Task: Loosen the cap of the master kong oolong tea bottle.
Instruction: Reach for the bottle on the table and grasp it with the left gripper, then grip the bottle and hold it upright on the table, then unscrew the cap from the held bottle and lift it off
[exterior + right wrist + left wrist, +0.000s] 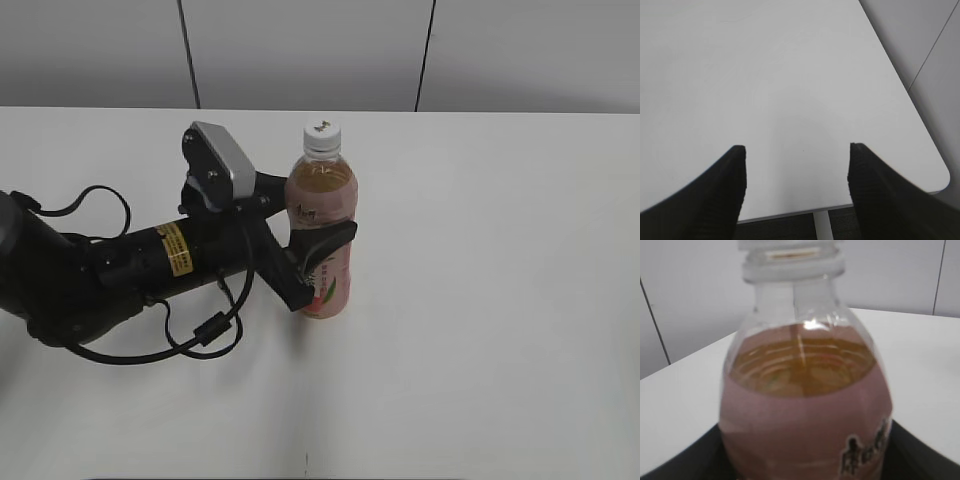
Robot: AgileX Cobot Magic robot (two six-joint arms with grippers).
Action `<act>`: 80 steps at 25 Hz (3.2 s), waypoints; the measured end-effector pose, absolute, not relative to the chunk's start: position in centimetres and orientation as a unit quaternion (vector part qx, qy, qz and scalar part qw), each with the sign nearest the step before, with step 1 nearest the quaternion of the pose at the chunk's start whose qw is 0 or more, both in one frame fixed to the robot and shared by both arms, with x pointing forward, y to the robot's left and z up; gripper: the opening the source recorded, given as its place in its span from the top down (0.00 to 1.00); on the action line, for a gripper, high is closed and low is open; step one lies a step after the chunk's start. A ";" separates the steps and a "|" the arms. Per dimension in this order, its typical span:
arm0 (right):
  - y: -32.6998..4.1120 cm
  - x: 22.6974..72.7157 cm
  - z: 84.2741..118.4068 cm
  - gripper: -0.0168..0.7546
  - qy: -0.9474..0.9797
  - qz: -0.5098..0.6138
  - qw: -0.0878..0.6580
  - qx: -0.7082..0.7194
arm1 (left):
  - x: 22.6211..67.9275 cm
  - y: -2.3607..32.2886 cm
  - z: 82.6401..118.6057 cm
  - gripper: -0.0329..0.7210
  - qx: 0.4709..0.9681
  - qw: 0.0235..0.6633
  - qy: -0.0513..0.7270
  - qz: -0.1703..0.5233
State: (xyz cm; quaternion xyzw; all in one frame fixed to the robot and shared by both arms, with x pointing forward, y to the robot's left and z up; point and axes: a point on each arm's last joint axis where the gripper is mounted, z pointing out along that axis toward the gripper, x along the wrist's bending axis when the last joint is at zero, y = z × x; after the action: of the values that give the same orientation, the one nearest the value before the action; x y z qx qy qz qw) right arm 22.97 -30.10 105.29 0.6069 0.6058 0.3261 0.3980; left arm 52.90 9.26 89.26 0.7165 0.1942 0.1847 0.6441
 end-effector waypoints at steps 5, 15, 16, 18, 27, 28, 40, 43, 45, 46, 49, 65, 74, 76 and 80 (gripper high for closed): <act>-30.1 23.0 105.3 0.35 0.606 0.326 0.398 0.607 | 52.9 9.2 89.2 0.38 0.717 0.644 0.192 0.184; -30.1 23.0 105.3 0.35 0.606 0.326 0.398 0.607 | 52.7 9.2 89.2 0.38 0.720 0.644 0.184 0.180; -30.1 23.0 105.3 0.35 0.606 0.326 0.398 0.607 | 52.7 9.2 89.3 0.38 0.720 0.644 0.183 0.180; -30.1 23.0 105.3 0.35 0.606 0.326 0.398 0.607 | 52.7 9.1 89.7 0.38 0.724 0.641 0.177 0.182; -30.1 23.0 105.3 0.35 0.606 0.326 0.398 0.607 | 52.6 9.7 92.8 0.38 0.749 0.602 0.195 0.198; -30.1 23.0 105.3 0.35 0.606 0.326 0.398 0.607 | 52.6 9.8 92.9 0.38 0.751 0.598 0.199 0.195; -28.4 26.2 107.1 0.37 0.676 0.348 0.292 0.580 | 51.9 10.3 93.9 0.38 0.791 0.543 0.222 0.171; -27.8 29.1 108.9 0.39 0.695 0.360 0.248 0.571 | 51.7 10.3 94.5 0.38 0.792 0.548 0.208 0.170; -27.5 31.5 109.8 0.40 0.708 0.359 0.206 0.572 | 51.5 10.2 94.5 0.38 0.796 0.547 0.197 0.168; -27.3 33.0 110.1 0.40 0.716 0.356 0.178 0.574 | 51.5 10.2 94.4 0.38 0.799 0.545 0.190 0.167; -26.7 38.0 110.3 0.41 0.734 0.347 0.083 0.577 | 51.2 10.2 94.2 0.38 0.813 0.531 0.170 0.165; -16.4 51.5 113.4 0.41 0.802 0.308 -0.062 0.508 | 51.4 10.4 93.9 0.38 0.839 0.492 0.150 0.180; -9.5 56.2 111.6 0.41 0.803 0.272 -0.088 0.523 | 51.5 10.4 94.0 0.38 0.841 0.486 0.151 0.185; -9.2 56.9 111.4 0.41 0.798 0.271 -0.089 0.530 | 51.6 10.4 94.0 0.38 0.841 0.486 0.150 0.186; -8.9 57.3 110.8 0.41 0.796 0.264 -0.094 0.537 | 51.9 10.2 94.4 0.38 0.838 0.489 0.146 0.192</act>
State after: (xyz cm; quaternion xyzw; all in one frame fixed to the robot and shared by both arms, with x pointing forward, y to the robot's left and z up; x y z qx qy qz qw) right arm 57.29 -8.93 110.79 0.5366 0.7959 0.2643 -0.0938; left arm 51.93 10.24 94.44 0.8385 0.1456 0.1923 0.4887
